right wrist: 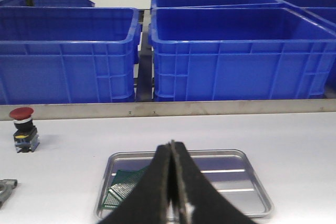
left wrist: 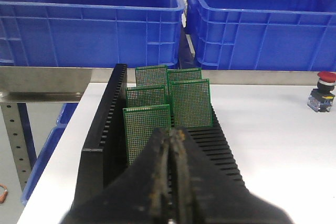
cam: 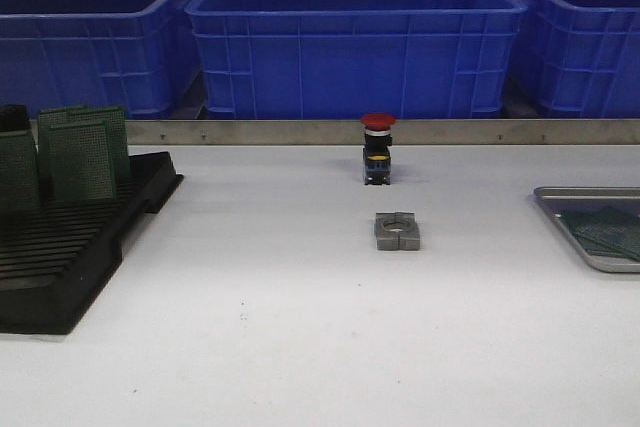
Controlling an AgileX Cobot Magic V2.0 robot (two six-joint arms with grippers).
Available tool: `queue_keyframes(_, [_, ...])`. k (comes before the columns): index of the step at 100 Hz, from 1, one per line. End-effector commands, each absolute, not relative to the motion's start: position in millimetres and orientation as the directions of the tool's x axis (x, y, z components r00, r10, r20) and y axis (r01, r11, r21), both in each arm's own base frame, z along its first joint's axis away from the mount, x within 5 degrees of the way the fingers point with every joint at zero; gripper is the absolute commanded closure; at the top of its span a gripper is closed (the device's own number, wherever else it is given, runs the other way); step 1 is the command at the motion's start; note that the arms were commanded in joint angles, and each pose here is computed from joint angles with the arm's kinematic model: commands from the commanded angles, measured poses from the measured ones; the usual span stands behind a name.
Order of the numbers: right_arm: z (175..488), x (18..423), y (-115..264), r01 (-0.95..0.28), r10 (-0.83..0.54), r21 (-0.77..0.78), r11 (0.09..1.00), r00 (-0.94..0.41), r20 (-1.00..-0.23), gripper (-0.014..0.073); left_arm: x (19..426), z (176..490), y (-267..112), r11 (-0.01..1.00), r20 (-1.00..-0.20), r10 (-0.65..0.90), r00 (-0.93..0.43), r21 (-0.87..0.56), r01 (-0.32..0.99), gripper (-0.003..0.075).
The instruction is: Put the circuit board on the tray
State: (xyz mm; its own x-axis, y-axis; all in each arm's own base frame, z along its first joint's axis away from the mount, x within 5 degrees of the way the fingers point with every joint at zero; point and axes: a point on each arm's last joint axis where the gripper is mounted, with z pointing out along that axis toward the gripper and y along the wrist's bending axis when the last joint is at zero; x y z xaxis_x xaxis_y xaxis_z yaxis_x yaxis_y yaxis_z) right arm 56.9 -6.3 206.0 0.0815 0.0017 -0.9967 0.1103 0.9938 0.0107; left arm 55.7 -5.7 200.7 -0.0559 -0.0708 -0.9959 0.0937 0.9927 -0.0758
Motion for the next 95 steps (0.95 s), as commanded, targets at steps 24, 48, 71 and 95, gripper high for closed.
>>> queue_keyframes(24, [209.7, 53.5, -5.5, 0.103, -0.018, -0.007, 0.995, 0.106, -0.994, 0.0657, 55.5, 193.3, -5.4, 0.991, -0.995, -0.095, 0.006, -0.094, 0.096, 0.0741])
queue_keyframes(48, [209.7, 53.7, -4.0, 0.075, -0.014, -0.006, 0.997, 0.107, -0.994, 0.0657, 55.5, 193.3, -5.4, 0.991, -0.995, -0.095, 0.006, -0.094, 0.096, 0.0741])
queue_keyframes(71, [210.3, 53.6, -4.0, 0.074, -0.012, -0.004, 0.997, 0.108, -0.994, 0.0657, 55.5, 193.3, -5.4, 0.991, -0.995, -0.095, 0.006, -0.094, 0.096, 0.0741])
queue_keyframes(95, [210.3, 53.6, -4.0, 0.074, -0.012, -0.004, 0.997, 0.108, -0.994, 0.0657, 55.5, 193.3, -5.4, 0.991, -0.995, -0.095, 0.006, -0.094, 0.096, 0.0741])
